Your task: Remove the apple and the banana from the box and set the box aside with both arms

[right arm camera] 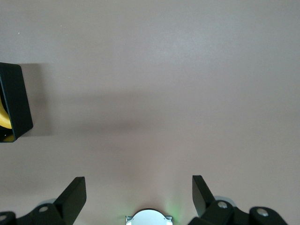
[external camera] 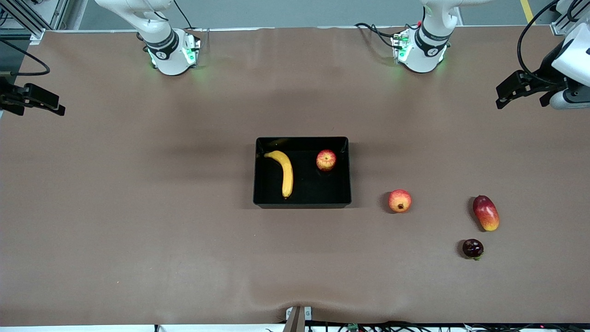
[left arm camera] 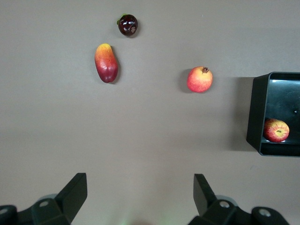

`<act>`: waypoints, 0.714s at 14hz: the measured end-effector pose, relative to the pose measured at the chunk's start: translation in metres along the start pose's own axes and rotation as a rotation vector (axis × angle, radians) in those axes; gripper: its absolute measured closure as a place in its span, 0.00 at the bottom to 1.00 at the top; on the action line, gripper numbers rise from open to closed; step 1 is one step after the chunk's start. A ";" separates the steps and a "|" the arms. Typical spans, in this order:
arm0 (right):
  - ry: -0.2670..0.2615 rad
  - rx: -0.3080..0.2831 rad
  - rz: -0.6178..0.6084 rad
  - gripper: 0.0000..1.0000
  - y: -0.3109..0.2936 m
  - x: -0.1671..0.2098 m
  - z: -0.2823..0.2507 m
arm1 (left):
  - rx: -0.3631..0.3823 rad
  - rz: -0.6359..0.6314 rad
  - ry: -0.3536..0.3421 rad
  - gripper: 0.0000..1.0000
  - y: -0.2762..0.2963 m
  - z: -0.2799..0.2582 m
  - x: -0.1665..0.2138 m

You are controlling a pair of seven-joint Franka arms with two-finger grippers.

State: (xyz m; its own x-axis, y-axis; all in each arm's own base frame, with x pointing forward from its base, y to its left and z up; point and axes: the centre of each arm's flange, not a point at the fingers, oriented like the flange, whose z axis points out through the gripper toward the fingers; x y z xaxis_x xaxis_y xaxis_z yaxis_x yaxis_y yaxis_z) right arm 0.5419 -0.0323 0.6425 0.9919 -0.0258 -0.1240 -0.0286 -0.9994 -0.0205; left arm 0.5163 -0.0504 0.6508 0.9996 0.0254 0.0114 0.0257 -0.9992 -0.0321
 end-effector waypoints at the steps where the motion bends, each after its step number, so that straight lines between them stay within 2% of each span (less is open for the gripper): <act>1: 0.000 0.000 0.000 0.00 0.000 0.000 0.000 | 0.000 0.000 0.000 0.00 0.000 0.000 0.000; 6: 0.000 0.000 0.000 0.00 0.000 0.000 0.000 | 0.000 0.000 0.001 0.00 0.000 0.000 0.000; 10: 0.000 0.000 -0.001 0.00 0.000 0.000 0.000 | 0.000 0.027 -0.030 0.00 0.016 0.015 0.007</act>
State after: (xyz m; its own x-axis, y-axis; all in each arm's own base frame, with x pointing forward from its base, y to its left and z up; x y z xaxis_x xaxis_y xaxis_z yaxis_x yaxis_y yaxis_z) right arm 0.5419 -0.0321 0.6425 0.9919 -0.0253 -0.1243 -0.0281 -0.9994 -0.0206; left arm 0.5242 -0.0654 0.6349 0.9998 -0.0002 -0.0198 -0.0008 -0.9995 -0.0319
